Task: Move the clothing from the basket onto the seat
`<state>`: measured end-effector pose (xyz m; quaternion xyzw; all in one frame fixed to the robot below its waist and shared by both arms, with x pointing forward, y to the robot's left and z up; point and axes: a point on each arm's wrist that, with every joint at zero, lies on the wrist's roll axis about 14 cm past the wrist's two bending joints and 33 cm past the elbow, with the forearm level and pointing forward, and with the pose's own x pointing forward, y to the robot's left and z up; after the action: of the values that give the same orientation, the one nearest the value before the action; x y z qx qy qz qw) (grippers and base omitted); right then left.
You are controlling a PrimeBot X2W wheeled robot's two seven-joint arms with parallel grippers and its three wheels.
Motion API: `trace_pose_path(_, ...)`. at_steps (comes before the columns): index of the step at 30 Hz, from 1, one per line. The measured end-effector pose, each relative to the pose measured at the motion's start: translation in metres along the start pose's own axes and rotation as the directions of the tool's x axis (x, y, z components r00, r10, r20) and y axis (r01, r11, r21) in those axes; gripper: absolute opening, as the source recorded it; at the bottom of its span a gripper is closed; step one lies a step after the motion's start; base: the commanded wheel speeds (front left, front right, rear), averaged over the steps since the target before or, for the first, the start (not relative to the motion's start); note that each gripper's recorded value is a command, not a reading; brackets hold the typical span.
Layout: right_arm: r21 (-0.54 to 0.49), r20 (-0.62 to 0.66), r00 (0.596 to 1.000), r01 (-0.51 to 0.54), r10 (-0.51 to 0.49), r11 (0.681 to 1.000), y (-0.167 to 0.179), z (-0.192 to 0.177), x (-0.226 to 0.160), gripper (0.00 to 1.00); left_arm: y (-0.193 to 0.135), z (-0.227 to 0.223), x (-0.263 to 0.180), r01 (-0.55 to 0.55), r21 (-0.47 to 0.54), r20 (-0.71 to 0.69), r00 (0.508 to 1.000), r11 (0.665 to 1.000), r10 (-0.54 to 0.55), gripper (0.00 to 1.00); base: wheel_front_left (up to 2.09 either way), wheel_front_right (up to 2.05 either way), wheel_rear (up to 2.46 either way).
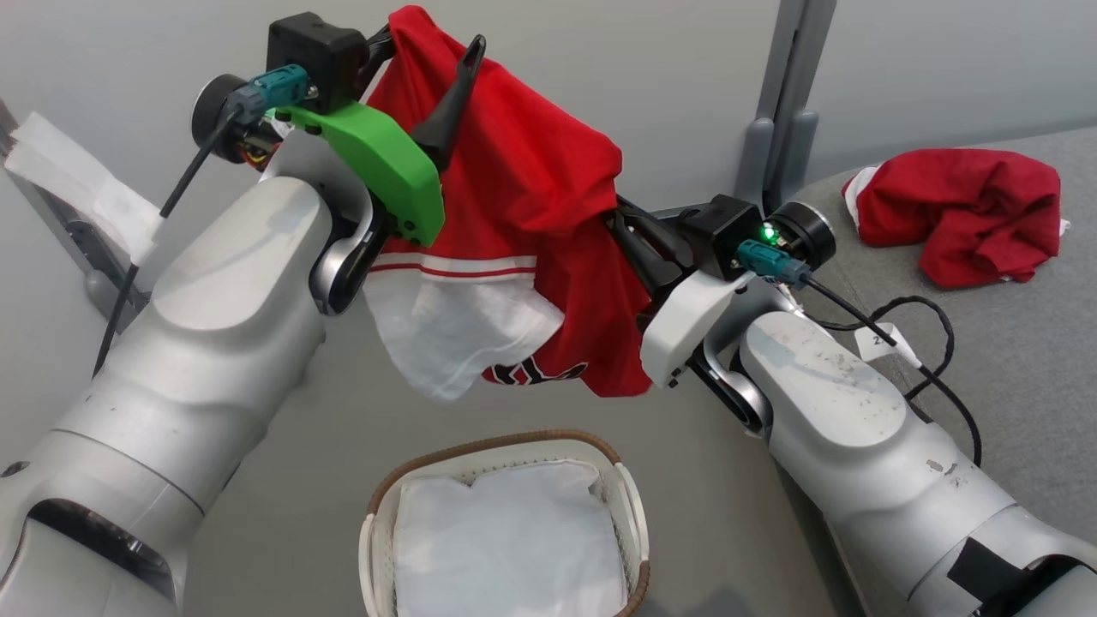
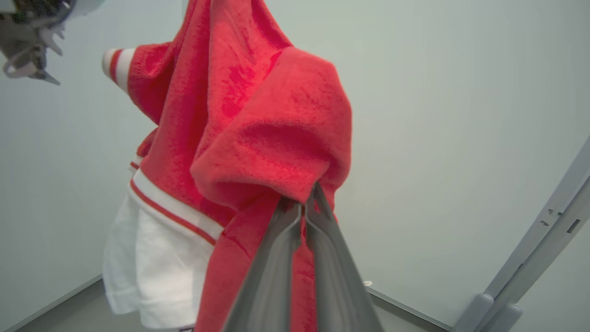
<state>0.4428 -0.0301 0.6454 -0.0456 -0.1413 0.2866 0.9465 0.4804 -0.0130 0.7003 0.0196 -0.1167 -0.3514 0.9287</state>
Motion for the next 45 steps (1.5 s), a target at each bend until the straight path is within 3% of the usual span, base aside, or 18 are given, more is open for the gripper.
trace_pose_path(12, -0.045, -0.008, 0.971, 0.237, -0.237, 0.971, -0.087, -0.003, -0.055, 0.0, -0.037, -0.06, 0.006, 0.078, -0.138, -0.068, 0.994, 0.987, -0.088, 1.0, 0.0, 0.0, 0.0)
trace_pose_path(16, -0.087, 0.0, 0.942, 0.333, -0.334, 0.939, -0.124, 0.004, -0.083, 0.0, -0.057, -0.084, 0.005, 0.116, -0.18, -0.1, 0.986, 0.977, -0.135, 1.0, 0.0, 0.0, 0.0)
trace_pose_path(22, -0.164, -0.009, 0.877, 0.472, -0.48, 0.866, -0.175, 0.01, -0.141, 0.0, -0.114, -0.114, 0.004, 0.232, -0.24, -0.127, 0.955, 0.943, -0.268, 1.0, 0.0, 0.0, 0.0)
trace_pose_path(31, -0.245, -0.014, 0.785, 0.598, -0.619, 0.763, -0.213, 0.02, -0.213, 0.0, -0.199, -0.132, -0.001, 0.4, -0.312, -0.102, 0.888, 0.862, -0.449, 1.0, 0.0, 0.0, 0.0)
trace_pose_path(37, -0.281, -0.016, 0.725, 0.658, -0.688, 0.699, -0.228, 0.025, -0.25, 0.0, -0.247, -0.145, -0.007, 0.509, -0.348, -0.088, 0.818, 0.787, -0.568, 1.0, 0.0, 0.0, 0.0)
trace_pose_path(45, -0.326, -0.097, 0.708, 0.641, -0.699, 0.695, -0.232, 0.001, -0.255, 0.0, -0.264, -0.165, -0.001, 0.551, -0.394, -0.082, 0.776, 0.736, -0.625, 1.0, 0.0, 0.0, 0.0)
